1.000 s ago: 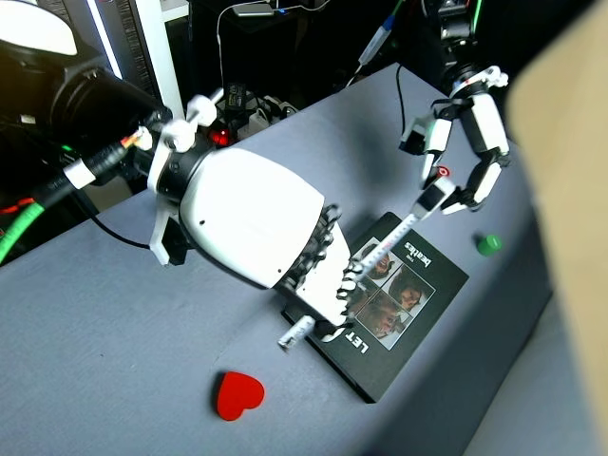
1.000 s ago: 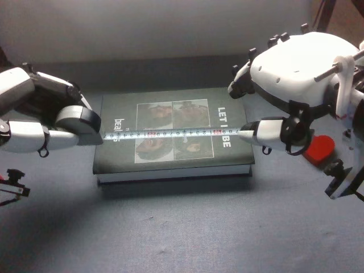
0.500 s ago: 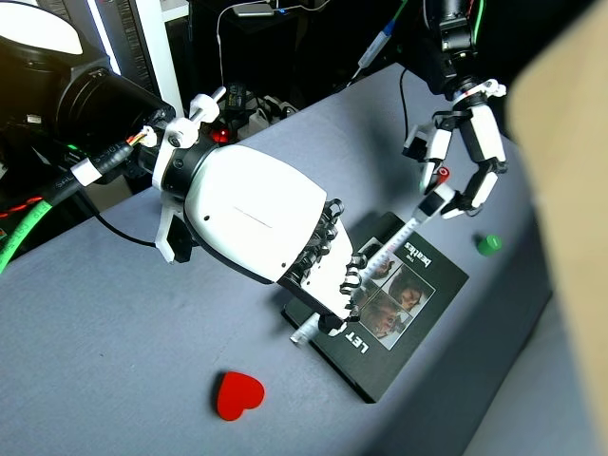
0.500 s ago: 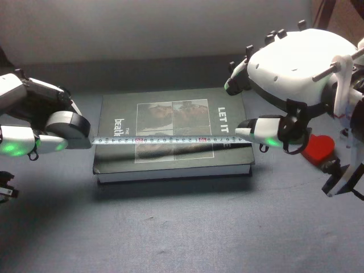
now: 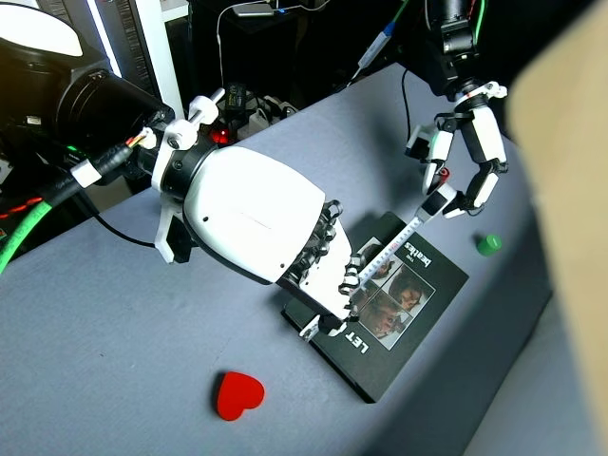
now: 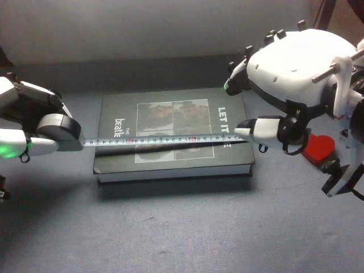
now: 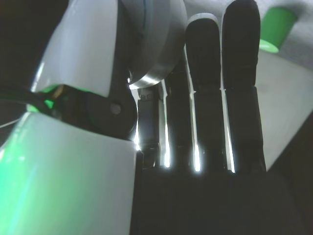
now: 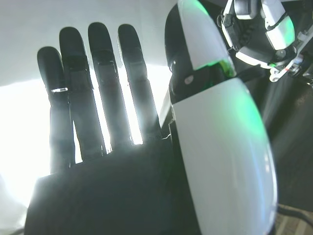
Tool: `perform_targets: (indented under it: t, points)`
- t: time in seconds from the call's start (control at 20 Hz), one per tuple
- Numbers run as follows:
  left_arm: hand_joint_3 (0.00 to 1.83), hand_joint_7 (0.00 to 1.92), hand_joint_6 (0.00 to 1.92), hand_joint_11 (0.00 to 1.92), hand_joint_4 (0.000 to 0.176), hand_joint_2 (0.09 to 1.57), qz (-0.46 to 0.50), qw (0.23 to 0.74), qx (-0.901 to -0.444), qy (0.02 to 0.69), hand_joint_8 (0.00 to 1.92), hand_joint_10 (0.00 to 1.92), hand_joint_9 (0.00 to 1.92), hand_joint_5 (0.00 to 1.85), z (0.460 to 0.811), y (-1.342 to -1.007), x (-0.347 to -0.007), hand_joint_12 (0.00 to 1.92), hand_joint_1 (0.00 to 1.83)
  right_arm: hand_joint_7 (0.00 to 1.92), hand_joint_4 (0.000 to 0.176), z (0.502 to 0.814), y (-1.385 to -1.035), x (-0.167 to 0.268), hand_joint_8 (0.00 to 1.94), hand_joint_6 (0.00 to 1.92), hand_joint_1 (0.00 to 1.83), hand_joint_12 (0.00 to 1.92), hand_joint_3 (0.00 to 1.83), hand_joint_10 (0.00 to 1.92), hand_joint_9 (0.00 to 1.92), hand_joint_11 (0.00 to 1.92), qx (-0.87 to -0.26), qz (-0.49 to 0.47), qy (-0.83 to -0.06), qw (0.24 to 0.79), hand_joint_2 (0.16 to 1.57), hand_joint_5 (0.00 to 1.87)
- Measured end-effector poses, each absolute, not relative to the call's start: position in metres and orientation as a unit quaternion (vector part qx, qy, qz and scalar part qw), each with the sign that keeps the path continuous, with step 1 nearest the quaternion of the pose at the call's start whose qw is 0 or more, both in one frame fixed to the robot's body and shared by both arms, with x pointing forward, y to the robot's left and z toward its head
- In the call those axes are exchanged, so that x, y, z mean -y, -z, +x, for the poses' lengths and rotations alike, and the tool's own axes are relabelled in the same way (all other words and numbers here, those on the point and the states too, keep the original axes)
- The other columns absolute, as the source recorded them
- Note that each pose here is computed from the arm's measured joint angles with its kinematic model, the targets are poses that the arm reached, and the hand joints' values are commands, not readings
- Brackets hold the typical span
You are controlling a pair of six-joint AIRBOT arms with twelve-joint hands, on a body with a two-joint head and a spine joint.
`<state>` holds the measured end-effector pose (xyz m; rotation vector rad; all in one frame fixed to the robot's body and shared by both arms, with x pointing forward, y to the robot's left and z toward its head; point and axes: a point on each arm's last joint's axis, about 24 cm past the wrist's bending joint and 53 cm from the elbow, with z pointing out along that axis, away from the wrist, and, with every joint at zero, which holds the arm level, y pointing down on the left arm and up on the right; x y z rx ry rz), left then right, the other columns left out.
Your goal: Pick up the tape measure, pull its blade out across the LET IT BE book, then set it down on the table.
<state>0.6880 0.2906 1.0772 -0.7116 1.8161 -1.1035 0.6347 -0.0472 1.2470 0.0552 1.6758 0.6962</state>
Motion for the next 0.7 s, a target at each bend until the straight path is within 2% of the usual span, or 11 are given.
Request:
perform_targets:
  t: [0.3, 0.7]
  points:
    - [0.0, 0.91, 0.86, 0.91, 0.0, 1.12, -0.287, 0.425, -0.737, 0.441, 1.06, 1.31, 0.93, 0.94, 0.681, -1.065, -0.295, 1.15, 1.38, 0.76, 0.0, 0.634, -1.251, 0.046, 0.01, 0.01, 0.81, 0.99, 0.0, 0.03, 0.71, 0.33, -0.722, 0.019, -0.305, 0.621, 1.14, 0.73]
    - [0.0, 0.92, 0.86, 0.89, 0.0, 1.12, -0.285, 0.428, -0.734, 0.444, 1.07, 1.3, 0.93, 0.93, 0.683, -1.065, -0.295, 1.13, 1.38, 0.79, 0.0, 0.632, -1.253, 0.043, 0.01, 0.01, 0.8, 1.0, 0.0, 0.04, 0.75, 0.37, -0.717, 0.013, -0.308, 0.625, 1.14, 0.75]
